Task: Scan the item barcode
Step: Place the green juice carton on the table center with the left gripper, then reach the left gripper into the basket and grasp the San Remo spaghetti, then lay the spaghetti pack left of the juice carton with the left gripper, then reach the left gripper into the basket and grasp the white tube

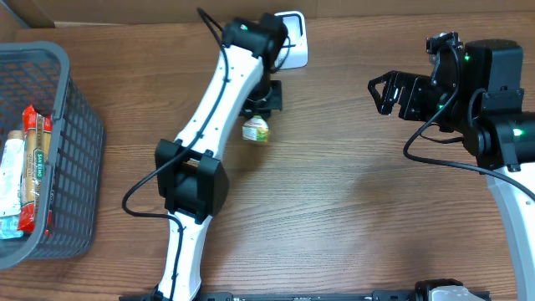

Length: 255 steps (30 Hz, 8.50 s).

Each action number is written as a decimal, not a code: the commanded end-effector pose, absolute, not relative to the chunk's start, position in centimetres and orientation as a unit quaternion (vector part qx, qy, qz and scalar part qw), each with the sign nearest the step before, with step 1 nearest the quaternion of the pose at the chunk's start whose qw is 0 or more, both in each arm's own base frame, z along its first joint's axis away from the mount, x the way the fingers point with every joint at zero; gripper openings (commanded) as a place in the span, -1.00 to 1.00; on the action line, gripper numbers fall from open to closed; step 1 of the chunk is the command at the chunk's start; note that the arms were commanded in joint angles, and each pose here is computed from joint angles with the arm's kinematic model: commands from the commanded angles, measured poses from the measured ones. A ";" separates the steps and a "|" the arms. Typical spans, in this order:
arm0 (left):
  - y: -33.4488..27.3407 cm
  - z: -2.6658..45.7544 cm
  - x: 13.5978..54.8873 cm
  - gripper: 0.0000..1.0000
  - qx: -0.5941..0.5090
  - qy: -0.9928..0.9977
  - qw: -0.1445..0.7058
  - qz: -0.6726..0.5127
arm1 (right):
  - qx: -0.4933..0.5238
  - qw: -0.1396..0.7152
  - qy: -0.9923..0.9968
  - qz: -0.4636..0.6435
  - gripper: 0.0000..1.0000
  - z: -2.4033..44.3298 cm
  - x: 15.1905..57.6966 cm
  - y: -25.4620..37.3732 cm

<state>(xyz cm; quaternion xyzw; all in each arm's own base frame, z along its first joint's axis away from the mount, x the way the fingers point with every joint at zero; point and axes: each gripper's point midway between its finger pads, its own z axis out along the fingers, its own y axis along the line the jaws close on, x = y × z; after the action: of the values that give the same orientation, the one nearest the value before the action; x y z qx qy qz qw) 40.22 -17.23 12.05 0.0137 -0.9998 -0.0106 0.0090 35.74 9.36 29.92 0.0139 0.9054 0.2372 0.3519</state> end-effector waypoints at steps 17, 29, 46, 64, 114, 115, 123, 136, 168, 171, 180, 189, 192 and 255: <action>-20.8 12.0 40.8 0.04 -0.004 -0.997 -0.011 0.073 | 0.016 0.358 0.906 0.226 1.00 30.6 35.6 9.1; 0.9 37.4 39.1 0.04 0.155 -0.937 -0.298 0.092 | 0.016 0.360 0.905 0.226 1.00 30.7 35.7 9.1; 27.1 37.5 26.7 -0.10 0.491 -0.815 -0.307 -0.029 | 0.016 0.359 0.905 0.226 1.00 30.7 35.7 9.1; 33.3 22.5 27.3 -0.21 0.530 -0.838 -0.125 -0.034 | 0.022 0.362 0.907 0.214 1.00 30.5 35.8 8.6; 33.4 1.4 33.7 0.03 0.288 -0.954 -0.075 -0.026 | 0.025 0.363 0.908 0.208 1.00 30.5 35.9 8.4; 33.1 1.0 33.9 -0.03 0.285 -0.956 -0.071 -0.023 | 0.025 0.363 0.908 0.208 1.00 30.5 35.9 8.4; 31.6 0.4 34.6 -0.92 0.271 -0.961 -0.058 -0.015 | 0.025 0.364 0.908 0.208 1.00 30.5 35.9 8.4; 32.5 8.2 35.3 -0.92 0.320 -0.942 -0.096 -0.029 | 0.024 0.367 0.906 0.209 1.00 30.6 36.0 8.4; 15.6 47.4 27.8 -0.92 0.189 -0.824 -0.531 -0.055 | 0.021 0.368 0.904 0.216 1.00 30.8 36.1 8.7; 12.2 48.1 28.0 -0.91 0.147 -0.827 -0.542 -0.022 | 0.021 0.368 0.904 0.216 1.00 30.8 36.1 8.7; 3.8 40.9 30.6 -0.92 0.117 -0.897 -0.411 0.118 | 0.023 0.362 0.907 0.216 1.00 30.6 35.8 8.7; -3.9 22.7 36.2 -0.92 0.155 -0.961 -0.198 0.112 | 0.023 0.360 0.907 0.215 1.00 30.5 35.8 8.7; -7.4 15.8 38.1 -0.91 0.133 -0.974 -0.153 0.106 | 0.024 0.354 0.910 0.214 1.00 30.3 35.6 8.7; 35.4 14.0 28.9 1.00 0.346 -0.901 -0.203 -0.166 | 0.029 0.339 0.917 0.209 1.00 29.5 35.2 8.5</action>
<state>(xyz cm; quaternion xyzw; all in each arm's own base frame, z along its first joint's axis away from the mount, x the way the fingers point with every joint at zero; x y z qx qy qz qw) 30.04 34.59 16.65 0.4036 -0.8738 -0.1166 -0.2448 34.90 8.27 28.43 0.0332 0.9222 0.2058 0.3258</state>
